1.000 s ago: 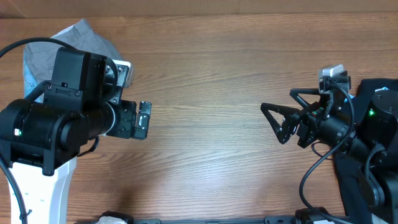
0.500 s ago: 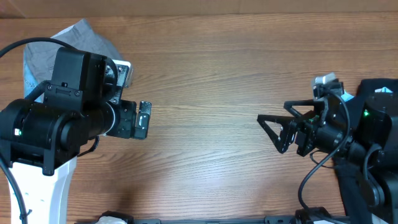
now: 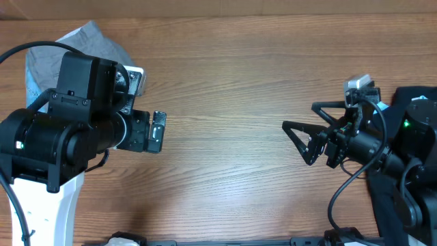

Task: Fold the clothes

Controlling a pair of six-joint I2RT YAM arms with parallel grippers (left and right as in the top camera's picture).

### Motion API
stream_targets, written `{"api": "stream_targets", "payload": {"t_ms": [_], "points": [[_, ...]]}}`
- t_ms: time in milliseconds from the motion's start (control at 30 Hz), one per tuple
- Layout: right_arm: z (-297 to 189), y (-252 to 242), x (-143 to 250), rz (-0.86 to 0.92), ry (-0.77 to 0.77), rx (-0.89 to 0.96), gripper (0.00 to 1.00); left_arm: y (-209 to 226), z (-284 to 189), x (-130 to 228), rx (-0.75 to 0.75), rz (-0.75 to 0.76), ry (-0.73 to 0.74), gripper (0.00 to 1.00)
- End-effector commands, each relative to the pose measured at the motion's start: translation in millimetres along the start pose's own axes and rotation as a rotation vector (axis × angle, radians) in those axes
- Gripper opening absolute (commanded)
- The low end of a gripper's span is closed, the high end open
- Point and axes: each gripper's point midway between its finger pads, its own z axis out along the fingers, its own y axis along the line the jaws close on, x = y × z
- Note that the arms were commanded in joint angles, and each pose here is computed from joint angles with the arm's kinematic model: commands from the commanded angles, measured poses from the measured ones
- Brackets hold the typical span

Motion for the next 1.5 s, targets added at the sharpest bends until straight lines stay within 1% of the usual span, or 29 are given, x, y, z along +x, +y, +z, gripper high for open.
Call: {"api": "stream_targets", "payload": {"t_ms": [0,200,600,733,800,867,933,967,1167,1267,1467], "points": [[-5,7,-12,-0.115,-0.047,-0.011,1.0,1,4,0,-0.012,-0.02,0.013,1.0],[-14,11,-14,-0.191,-0.076,0.009,1.0,1,4,0,-0.012,-0.02,0.014,1.0],[-60,-5,-22,-0.253,-0.22,0.286,1.0,1,4,0,-0.012,-0.02,0.014,1.0],[-72,2,-16,-0.431,-0.229,0.314,1.0,1,4,0,-0.012,-0.02,0.014,1.0],[-73,0,-6,-0.499,-0.218,0.328,1.0,1,4,0,-0.012,-0.02,0.014,1.0],[-72,-6,6,-0.514,-0.207,0.347,1.0,1,4,0,-0.012,-0.02,0.014,1.0],[-69,-22,25,-0.488,-0.188,0.39,1.0,1,4,0,-0.012,-0.02,0.015,1.0],[-68,-25,28,-0.484,-0.185,0.394,1.0,1,4,0,-0.012,-0.02,0.015,1.0],[-49,-66,86,-0.428,-0.147,0.456,1.0,1,4,0,-0.012,-0.02,0.016,1.0],[-39,-78,107,-0.398,-0.169,0.458,1.0,1,4,0,-0.012,-0.02,0.016,1.0],[-25,-101,133,-0.323,-0.224,0.469,1.0,1,4,0,-0.012,-0.02,0.016,1.0]]}}
